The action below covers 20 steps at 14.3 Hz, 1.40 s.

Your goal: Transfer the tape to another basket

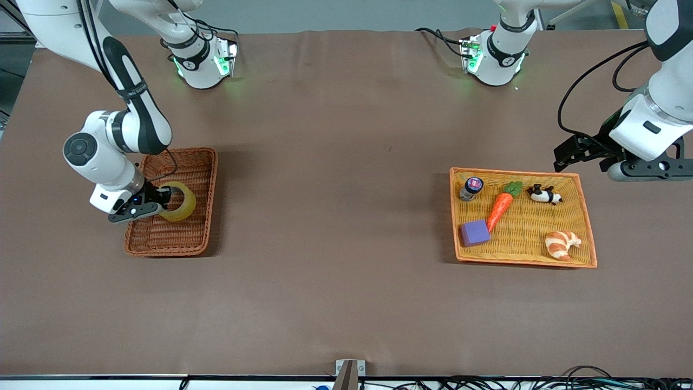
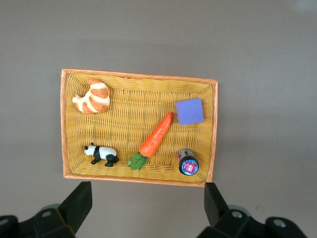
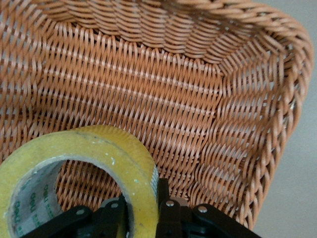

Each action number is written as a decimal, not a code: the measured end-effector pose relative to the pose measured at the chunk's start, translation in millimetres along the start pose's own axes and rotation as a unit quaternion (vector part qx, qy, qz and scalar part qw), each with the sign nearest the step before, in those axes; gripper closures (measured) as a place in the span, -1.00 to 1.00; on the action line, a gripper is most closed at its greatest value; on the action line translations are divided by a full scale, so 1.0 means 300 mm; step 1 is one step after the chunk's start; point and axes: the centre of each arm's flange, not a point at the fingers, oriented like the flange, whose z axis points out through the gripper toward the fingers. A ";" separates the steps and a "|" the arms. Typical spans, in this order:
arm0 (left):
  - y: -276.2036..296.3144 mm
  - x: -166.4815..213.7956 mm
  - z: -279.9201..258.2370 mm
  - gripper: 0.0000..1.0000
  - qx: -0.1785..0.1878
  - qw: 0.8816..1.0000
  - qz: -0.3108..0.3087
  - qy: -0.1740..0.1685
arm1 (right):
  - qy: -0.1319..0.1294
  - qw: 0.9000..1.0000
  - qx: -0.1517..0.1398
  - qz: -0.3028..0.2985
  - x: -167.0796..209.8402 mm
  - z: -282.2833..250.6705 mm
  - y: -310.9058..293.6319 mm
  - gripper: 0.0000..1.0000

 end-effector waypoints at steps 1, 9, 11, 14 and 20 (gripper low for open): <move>0.000 0.000 0.001 -1.00 0.000 1.000 0.000 0.000 | 0.000 1.000 0.000 0.000 0.000 0.000 0.000 0.37; -0.001 0.007 0.011 -1.00 0.000 1.000 0.000 -0.003 | 0.057 0.998 -0.013 0.035 0.085 -0.217 0.035 -1.00; -0.001 0.007 0.010 -1.00 0.000 1.000 0.000 -0.002 | 0.048 0.995 -0.005 0.087 0.126 -0.376 0.059 -1.00; -0.002 0.008 0.009 -1.00 0.000 1.000 -0.001 -0.002 | 0.005 0.992 0.010 0.129 0.190 -0.713 0.105 -1.00; -0.004 0.010 0.000 -1.00 -0.001 1.000 -0.001 0.001 | -0.019 0.981 0.020 0.195 0.202 -1.235 -0.008 -1.00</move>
